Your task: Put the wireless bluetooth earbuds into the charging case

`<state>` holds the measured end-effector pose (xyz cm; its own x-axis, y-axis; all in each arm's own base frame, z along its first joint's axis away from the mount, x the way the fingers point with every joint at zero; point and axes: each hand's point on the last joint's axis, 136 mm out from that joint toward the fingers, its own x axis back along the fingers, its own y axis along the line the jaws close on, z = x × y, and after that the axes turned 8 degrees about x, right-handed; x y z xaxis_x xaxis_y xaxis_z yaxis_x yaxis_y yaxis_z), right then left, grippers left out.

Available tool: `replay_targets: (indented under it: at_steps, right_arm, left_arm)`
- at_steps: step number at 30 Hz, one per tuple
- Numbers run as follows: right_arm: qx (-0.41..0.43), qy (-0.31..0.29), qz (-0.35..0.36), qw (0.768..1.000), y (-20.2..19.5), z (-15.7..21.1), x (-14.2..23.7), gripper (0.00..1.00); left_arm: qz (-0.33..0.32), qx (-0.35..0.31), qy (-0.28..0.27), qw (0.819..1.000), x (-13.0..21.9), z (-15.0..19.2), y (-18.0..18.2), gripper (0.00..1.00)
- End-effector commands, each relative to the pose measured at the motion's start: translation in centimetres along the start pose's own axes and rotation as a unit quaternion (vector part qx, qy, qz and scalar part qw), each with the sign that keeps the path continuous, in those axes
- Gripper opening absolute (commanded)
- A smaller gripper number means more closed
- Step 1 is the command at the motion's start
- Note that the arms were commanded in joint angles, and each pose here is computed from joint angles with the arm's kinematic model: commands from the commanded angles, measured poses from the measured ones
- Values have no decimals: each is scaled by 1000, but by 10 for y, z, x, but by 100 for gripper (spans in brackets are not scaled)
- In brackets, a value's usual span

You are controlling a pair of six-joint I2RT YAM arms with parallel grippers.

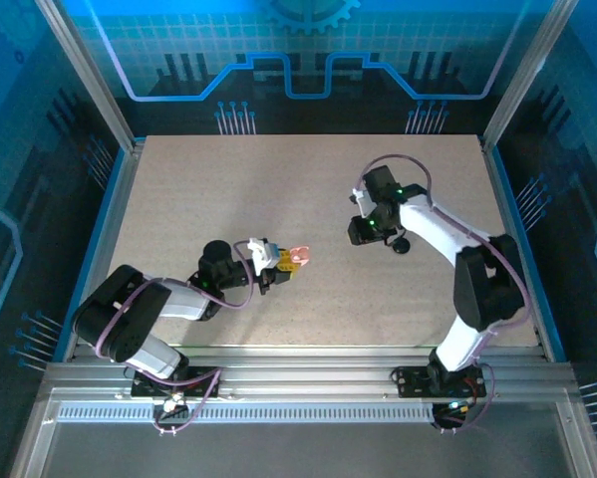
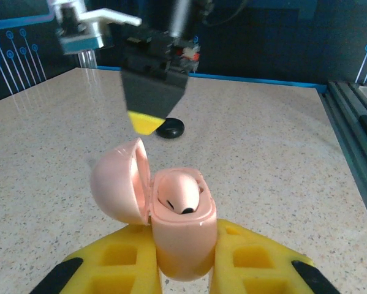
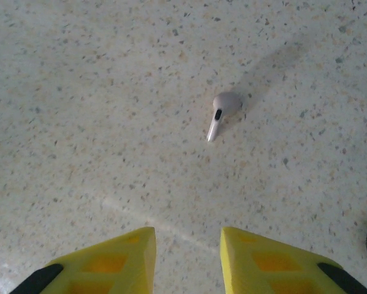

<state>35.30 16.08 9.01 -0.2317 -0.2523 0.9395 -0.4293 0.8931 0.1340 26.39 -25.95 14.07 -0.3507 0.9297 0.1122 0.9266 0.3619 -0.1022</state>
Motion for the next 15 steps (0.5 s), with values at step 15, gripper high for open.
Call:
replay_targets:
  at_steps: [15]
  right_arm:
    - [-69, 75, 16, 995, -30, -24, -52, 35]
  left_arm:
    - [1, -56, 18, 998, -2, -1, -6, 16]
